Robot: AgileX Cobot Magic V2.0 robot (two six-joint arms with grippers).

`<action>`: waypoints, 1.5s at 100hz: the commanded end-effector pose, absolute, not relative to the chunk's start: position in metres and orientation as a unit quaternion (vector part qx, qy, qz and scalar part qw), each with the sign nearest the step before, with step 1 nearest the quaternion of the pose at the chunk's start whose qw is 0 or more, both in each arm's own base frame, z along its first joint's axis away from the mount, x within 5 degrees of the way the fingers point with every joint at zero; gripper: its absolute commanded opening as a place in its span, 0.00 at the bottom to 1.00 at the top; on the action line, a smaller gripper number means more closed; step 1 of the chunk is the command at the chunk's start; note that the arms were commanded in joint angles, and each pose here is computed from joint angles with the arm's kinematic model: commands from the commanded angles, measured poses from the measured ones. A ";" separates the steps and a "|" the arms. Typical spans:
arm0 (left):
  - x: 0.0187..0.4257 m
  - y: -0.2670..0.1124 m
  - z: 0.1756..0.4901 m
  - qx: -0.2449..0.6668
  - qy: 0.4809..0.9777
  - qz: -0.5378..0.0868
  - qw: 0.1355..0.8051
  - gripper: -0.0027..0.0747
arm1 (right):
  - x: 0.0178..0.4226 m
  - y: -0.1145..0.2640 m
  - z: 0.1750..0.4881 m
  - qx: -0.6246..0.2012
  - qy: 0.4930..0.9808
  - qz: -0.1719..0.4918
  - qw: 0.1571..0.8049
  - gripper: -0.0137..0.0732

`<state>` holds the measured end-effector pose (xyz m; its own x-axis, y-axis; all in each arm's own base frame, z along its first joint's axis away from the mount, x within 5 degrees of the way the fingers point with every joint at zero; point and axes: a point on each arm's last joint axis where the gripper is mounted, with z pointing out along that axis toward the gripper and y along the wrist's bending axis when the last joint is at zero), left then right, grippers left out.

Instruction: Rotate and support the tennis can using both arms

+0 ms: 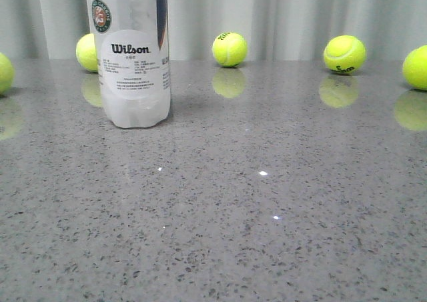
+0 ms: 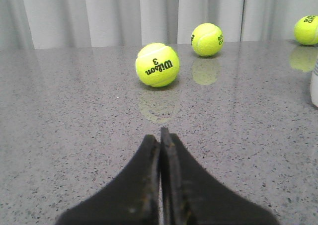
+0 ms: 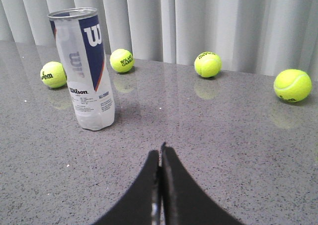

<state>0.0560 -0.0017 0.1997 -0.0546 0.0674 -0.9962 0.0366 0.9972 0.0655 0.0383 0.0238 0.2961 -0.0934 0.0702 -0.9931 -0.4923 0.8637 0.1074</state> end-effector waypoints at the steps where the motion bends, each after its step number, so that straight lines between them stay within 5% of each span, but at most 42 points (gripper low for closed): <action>1: 0.055 -0.002 0.193 0.028 0.704 0.003 0.710 0.01 | 0.038 0.023 0.311 -0.139 0.676 0.220 0.689 0.09; 37: 0.055 -0.002 0.193 0.028 0.704 0.003 0.710 0.01 | 0.039 0.023 0.303 -0.139 0.678 0.218 0.688 0.09; 81: 0.055 -0.002 0.193 0.028 0.704 0.003 0.710 0.01 | 0.062 0.007 0.226 -0.030 0.712 0.050 0.700 0.09; 106: 0.055 -0.002 0.193 0.028 0.704 0.003 0.710 0.01 | 0.055 0.000 0.198 0.009 0.702 0.015 0.712 0.09; 150: 0.055 -0.002 0.193 0.028 0.704 0.003 0.710 0.01 | 0.055 0.001 0.208 0.008 0.665 0.016 0.747 0.09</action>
